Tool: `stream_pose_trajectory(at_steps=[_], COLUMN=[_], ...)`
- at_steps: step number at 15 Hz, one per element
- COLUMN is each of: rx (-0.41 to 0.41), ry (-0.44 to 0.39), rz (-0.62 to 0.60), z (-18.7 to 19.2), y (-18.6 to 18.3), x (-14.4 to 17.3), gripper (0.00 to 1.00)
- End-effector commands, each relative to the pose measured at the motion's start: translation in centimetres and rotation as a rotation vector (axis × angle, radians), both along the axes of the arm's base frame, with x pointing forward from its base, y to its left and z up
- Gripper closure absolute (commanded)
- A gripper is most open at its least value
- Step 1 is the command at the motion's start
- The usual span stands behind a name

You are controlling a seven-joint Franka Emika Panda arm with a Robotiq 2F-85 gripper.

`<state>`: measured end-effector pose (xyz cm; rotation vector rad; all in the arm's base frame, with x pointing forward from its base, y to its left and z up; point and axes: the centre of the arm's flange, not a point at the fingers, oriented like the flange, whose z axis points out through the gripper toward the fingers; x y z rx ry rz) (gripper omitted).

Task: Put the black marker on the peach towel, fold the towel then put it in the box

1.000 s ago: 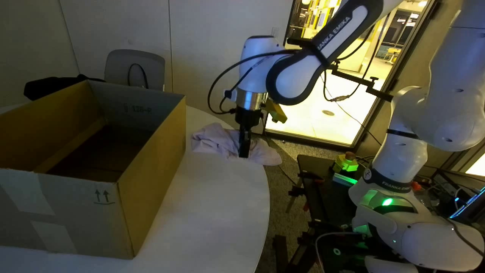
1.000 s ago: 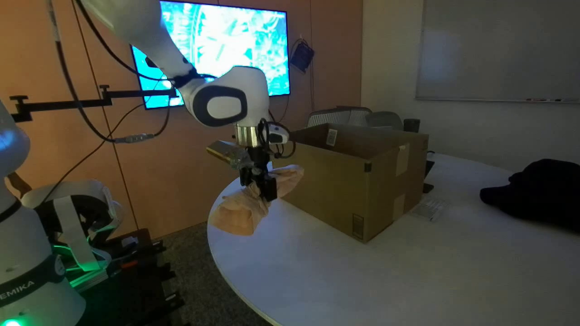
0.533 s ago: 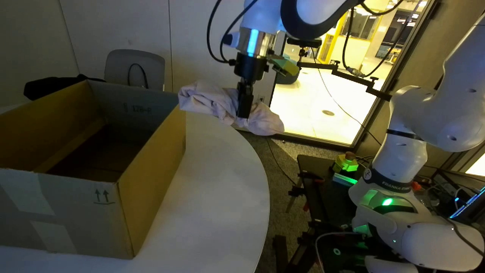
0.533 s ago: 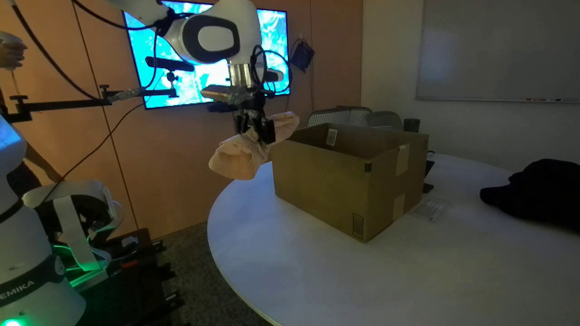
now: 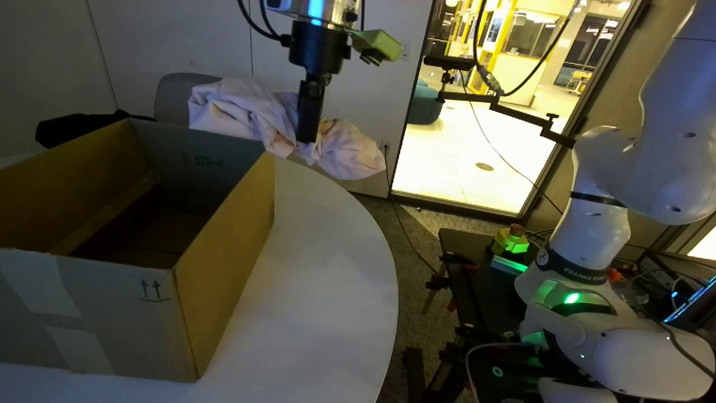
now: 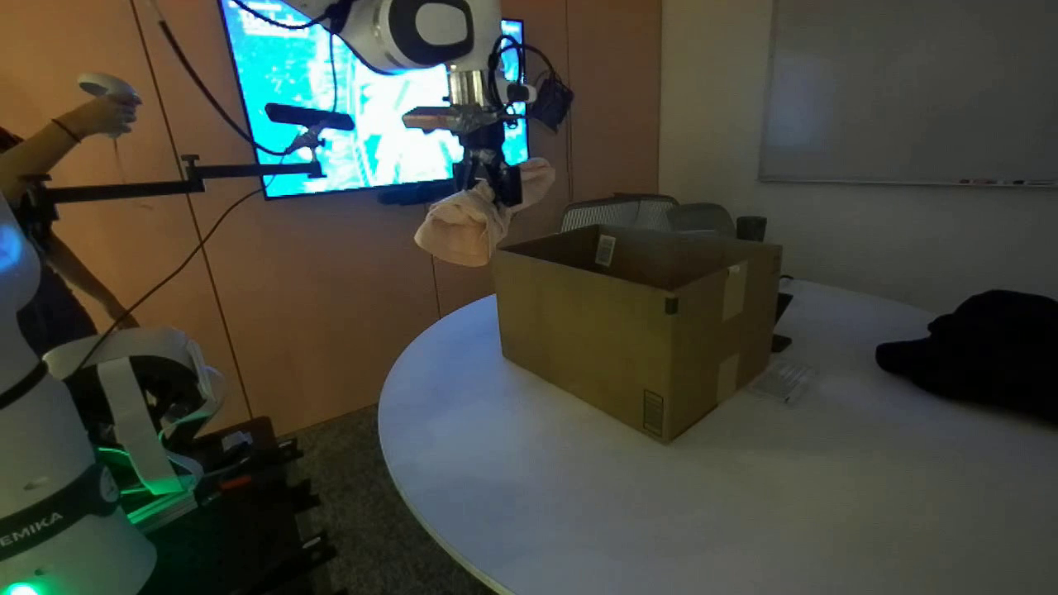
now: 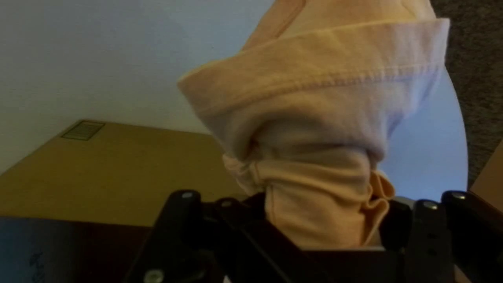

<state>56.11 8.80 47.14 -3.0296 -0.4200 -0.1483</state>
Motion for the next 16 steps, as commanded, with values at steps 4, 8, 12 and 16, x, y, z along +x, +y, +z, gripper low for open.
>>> stream_pose_trajectory(at_steps=[4, 8, 12, 16], rx=[-0.042, -0.070, -0.049, -0.038], ry=[0.022, -0.014, -0.060, -0.118], rz=[-0.055, -0.133, -0.246, -0.340], z=[-1.0, -3.8, -5.2, -6.1], y=[4.0, 5.4, 6.1, 6.4], x=[11.0, 16.1, 20.0, 22.8], gripper=[0.93, 0.92, 0.91, 0.92])
